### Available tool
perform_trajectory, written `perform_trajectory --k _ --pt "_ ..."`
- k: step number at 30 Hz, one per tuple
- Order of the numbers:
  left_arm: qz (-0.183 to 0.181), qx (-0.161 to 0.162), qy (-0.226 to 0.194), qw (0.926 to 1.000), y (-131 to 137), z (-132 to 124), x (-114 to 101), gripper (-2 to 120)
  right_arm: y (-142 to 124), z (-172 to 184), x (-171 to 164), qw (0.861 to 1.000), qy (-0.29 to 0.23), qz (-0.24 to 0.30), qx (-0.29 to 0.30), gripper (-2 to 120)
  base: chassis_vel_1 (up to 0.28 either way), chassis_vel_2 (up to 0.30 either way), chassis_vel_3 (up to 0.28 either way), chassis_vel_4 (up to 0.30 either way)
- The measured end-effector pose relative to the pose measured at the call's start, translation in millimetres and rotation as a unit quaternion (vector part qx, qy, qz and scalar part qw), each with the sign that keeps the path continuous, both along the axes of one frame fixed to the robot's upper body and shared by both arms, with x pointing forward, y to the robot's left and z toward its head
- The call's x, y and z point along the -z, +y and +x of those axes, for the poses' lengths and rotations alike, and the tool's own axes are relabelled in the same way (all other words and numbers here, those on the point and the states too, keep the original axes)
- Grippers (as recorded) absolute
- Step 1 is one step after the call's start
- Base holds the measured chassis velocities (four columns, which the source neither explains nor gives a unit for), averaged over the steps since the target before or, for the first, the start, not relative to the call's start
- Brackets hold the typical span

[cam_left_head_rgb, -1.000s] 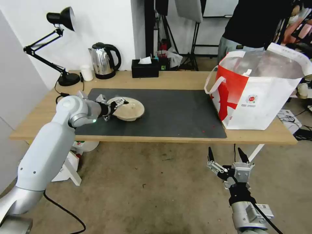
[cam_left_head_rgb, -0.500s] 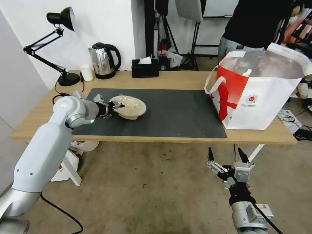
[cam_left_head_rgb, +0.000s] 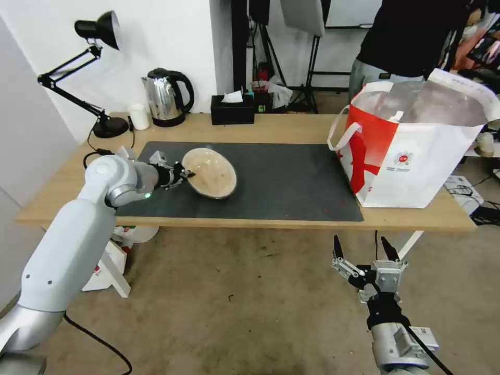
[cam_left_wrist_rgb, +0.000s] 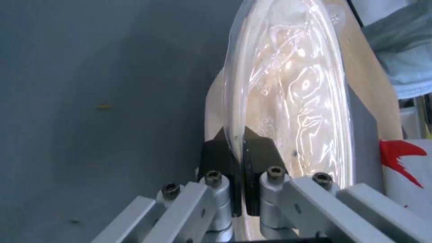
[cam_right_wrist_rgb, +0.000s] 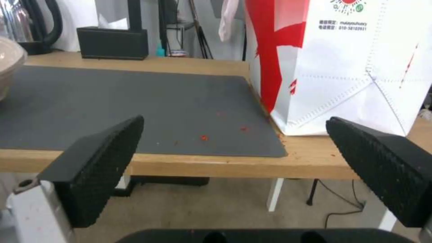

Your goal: Pick up the trash from the table and place it into the takeout bag.

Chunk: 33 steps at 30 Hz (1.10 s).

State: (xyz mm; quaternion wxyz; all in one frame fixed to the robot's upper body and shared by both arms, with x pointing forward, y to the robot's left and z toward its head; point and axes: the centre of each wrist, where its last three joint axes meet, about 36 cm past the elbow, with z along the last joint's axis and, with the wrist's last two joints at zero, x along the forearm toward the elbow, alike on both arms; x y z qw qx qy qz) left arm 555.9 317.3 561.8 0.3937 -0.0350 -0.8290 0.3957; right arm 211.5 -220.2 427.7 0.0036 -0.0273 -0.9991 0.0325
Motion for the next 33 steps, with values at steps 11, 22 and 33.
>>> perform_trajectory --k 11,22,33 --pt "0.003 0.019 -0.082 0.9964 -2.4 -36.7 -50.8 0 0.0 0.0 0.0 1.0 0.0 0.0 0.0 100 0.0 0.0 0.0 0.0" --pt "-0.032 0.054 -0.28 0.958 1.1 -45.4 -170.7 0 0.0 0.0 0.0 1.0 0.0 0.0 0.0 100 0.0 0.0 0.0 0.0" --pt "-0.08 0.103 -0.387 0.9127 -37.2 10.9 -183.0 0 0.0 0.0 0.0 1.0 0.0 0.0 0.0 100 0.0 0.0 0.0 0.0"
